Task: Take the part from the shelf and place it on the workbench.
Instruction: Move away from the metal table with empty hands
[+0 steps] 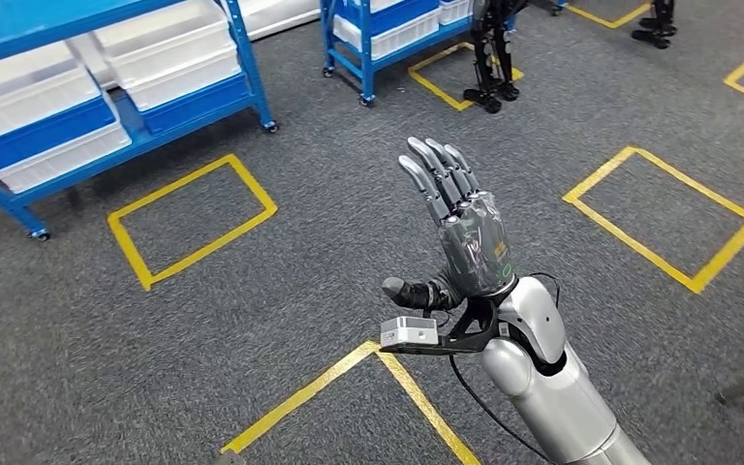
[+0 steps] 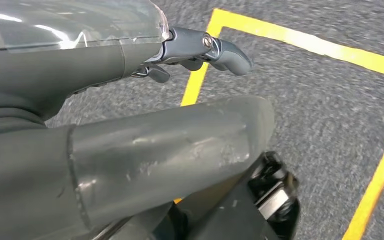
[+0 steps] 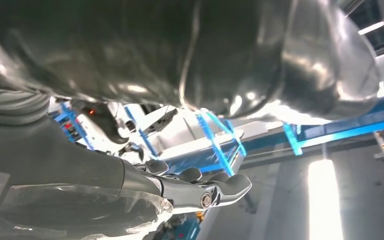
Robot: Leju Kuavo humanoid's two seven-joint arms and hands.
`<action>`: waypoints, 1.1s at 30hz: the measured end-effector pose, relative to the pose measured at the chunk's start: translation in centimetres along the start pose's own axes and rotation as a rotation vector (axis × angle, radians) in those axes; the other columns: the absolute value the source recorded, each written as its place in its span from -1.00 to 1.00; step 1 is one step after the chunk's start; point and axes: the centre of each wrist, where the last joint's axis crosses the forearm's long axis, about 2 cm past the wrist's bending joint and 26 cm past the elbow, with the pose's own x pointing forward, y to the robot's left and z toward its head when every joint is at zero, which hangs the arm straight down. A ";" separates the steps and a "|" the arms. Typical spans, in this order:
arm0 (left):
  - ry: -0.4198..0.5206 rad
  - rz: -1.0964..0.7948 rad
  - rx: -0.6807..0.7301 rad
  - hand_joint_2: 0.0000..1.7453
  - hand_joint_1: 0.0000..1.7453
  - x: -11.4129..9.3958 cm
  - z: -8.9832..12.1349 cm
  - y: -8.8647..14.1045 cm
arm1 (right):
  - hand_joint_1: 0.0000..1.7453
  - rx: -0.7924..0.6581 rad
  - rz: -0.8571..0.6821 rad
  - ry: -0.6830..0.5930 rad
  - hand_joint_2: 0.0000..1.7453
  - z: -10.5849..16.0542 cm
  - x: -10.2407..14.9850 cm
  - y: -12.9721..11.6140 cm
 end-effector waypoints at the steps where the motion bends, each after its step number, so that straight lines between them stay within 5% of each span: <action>1: 0.001 0.000 0.000 -1.00 -1.00 0.0 0.0 0.0 | -1.00 0.000 0.000 0.000 -1.00 0.0 0.0 0.0; 33: -0.003 -0.002 0.000 -1.00 -1.00 -0.3 0.2 0.4 | -1.00 0.142 0.024 0.135 -1.00 3.6 -2.5 2.2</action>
